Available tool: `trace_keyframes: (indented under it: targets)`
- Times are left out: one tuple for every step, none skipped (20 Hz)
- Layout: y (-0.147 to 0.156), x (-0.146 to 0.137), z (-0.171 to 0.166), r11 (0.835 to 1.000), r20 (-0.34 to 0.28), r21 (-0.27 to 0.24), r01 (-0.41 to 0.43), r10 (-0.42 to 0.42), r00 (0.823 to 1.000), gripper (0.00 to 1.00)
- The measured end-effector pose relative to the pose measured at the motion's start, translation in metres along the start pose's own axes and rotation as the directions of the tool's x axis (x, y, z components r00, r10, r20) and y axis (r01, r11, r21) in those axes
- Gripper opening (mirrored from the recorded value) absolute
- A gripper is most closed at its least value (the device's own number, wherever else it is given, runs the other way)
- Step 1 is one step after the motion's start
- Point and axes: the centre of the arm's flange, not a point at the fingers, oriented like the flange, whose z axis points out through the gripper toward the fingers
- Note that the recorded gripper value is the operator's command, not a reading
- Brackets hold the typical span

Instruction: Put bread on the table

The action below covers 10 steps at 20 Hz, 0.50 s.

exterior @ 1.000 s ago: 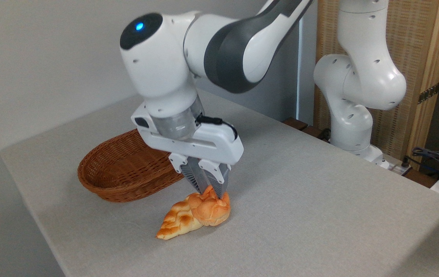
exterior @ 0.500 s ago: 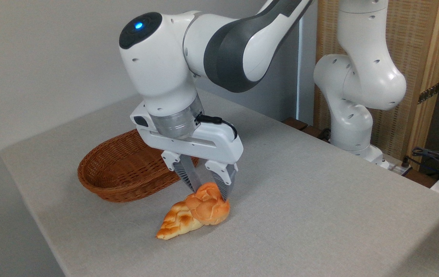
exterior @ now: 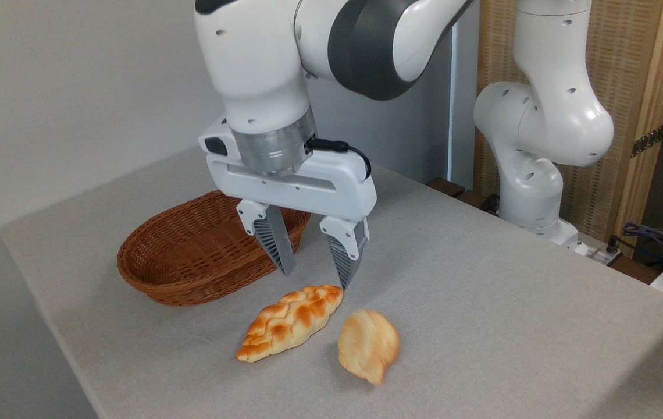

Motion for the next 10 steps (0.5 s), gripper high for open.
trace_keyframes:
  targets:
    - [0.001,-0.001,-0.003,1.0,-0.005,0.002,-0.001,0.001,1.0,1.0]
    - [0.001,-0.002,-0.006,1.0,-0.014,0.005,-0.001,0.001,1.0,1.0]
    - [0.002,-0.002,-0.009,1.0,-0.023,0.01,-0.002,0.003,1.0,1.0]
    - [0.003,0.0,-0.017,1.0,-0.052,0.023,-0.008,0.009,0.999,1.0]
    - [0.005,0.0,-0.022,0.999,-0.07,0.032,-0.011,0.013,0.997,1.0]
    - [0.009,0.001,-0.032,0.999,-0.103,0.048,-0.02,0.025,0.994,1.0]
    - [0.016,0.002,-0.04,0.998,-0.129,0.062,-0.033,0.041,0.991,1.0]
    - [0.024,0.004,-0.047,0.996,-0.152,0.075,-0.048,0.059,0.987,1.0]
    - [0.029,0.005,-0.05,0.995,-0.162,0.081,-0.057,0.07,0.984,1.0]
    - [0.036,0.006,-0.055,0.993,-0.174,0.091,-0.08,0.095,0.98,1.0]
